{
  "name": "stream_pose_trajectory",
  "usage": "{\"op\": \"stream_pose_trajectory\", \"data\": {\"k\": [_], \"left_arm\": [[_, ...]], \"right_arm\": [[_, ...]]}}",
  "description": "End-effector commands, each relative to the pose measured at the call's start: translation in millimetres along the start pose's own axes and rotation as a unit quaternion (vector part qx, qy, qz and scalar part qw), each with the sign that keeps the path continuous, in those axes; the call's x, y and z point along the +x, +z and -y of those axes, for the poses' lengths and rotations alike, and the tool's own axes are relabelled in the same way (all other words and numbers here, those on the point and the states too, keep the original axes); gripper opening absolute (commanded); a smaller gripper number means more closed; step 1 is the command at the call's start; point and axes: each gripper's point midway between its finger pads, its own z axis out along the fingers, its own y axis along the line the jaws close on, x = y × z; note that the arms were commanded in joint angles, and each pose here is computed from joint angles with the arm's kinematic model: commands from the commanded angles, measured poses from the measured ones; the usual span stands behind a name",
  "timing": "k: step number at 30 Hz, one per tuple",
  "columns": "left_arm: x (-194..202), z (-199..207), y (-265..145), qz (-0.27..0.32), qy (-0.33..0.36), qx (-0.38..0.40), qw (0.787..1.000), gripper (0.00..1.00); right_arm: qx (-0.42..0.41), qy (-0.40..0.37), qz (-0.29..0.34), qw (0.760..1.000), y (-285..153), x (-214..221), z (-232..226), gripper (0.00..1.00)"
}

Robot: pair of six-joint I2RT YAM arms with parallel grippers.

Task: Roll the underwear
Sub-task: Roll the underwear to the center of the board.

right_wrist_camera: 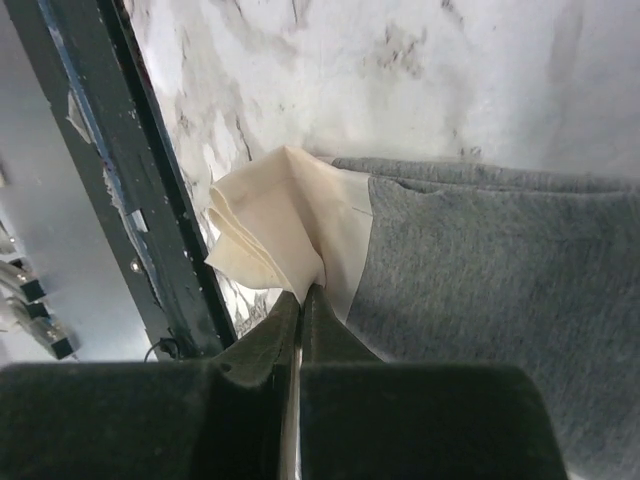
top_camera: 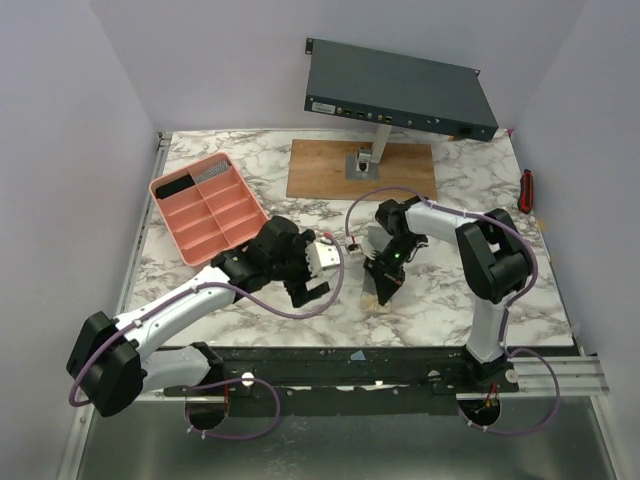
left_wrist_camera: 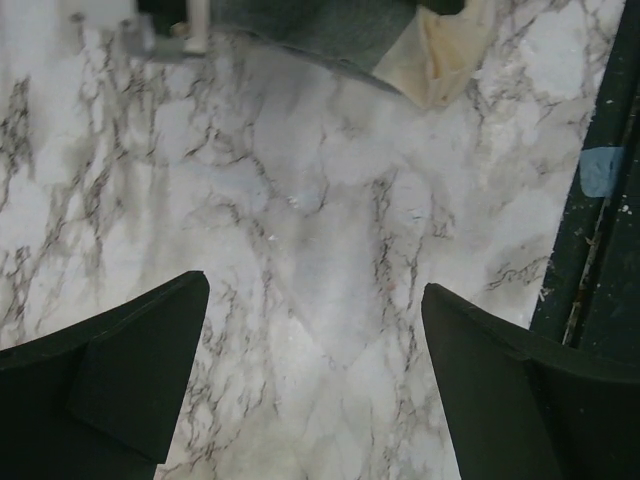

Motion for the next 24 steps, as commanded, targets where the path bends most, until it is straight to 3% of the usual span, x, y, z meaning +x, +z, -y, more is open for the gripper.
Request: {"op": "stream_pose_trajectory", "data": {"k": [1, 9, 24], "left_arm": [[-26, 20, 22, 0.018, 0.054, 0.032, 0.998, 0.98], [-44, 60, 62, 0.012, 0.091, 0.083, 0.992, 0.99], [-50, 76, 123, -0.004, 0.066, 0.11, 0.992, 0.99]], "right_arm": [[-0.052, 0.006, 0.006, 0.999, -2, -8, -5, 0.01], [-0.066, 0.019, -0.007, 0.998, 0, -6, 7, 0.04], [-0.071, 0.028, -0.002, 0.997, 4, -6, 16, 0.05]]}}
